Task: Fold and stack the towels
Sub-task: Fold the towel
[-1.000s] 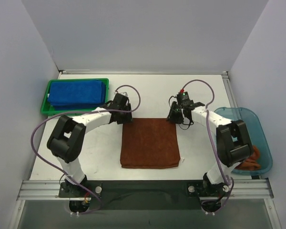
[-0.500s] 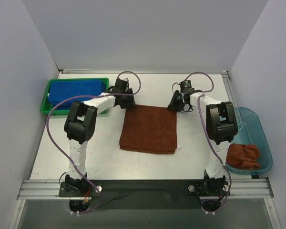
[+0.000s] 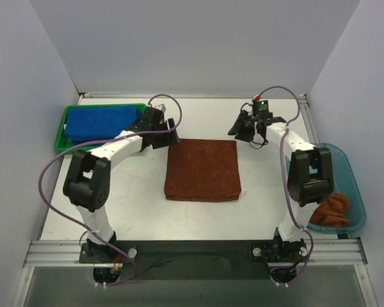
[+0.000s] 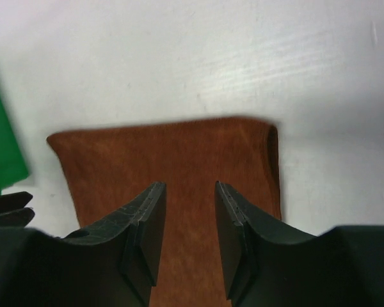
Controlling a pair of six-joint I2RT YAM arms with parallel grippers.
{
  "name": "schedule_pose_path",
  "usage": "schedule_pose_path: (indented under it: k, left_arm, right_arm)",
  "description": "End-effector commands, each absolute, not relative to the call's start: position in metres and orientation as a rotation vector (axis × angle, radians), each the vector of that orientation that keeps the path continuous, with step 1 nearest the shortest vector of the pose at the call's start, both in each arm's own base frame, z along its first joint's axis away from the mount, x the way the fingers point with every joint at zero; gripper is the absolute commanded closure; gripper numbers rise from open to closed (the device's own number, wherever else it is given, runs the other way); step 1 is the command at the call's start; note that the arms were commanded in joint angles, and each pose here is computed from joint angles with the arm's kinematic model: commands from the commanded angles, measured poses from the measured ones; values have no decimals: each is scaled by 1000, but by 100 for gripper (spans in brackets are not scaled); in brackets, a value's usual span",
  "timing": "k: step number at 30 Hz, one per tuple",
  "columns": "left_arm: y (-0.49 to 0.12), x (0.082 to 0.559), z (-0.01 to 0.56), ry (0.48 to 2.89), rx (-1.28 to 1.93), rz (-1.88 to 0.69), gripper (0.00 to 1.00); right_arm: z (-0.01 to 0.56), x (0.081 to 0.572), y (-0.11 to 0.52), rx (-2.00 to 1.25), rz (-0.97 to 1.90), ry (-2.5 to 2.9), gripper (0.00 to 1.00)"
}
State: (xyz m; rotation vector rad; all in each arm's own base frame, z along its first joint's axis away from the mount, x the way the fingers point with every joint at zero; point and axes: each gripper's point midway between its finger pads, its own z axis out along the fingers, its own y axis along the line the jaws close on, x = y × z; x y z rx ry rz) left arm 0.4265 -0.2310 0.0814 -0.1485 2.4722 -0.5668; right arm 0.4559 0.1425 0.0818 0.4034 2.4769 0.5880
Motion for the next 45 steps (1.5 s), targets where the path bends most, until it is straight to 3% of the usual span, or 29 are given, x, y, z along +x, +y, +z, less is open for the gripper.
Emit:
schedule_pose_path:
  k: [1,7,13,22,41,45]
  left_arm:
    - [-227,396,157,2310,-119,-644,27]
    - [-203,301,122,2406,-114,-626,26]
    - [-188,247,79,2464,-205,-656,27]
    - [-191,240,50,2524,-253,-633,30]
    - [-203,243,35,2559,-216,-624,39]
    - [-203,242,35,2560,-210,-619,41]
  right_arm:
    - [116,406,138,429,625,2452,62]
    - [103,323,124,562,642,2460,58]
    - [74,264,114,647,639,2467,54]
    - [35,230,104,778,602,2491,58]
    - [18,221,122,740,650,2605,67]
    - [20,218,122,723,636,2610,75]
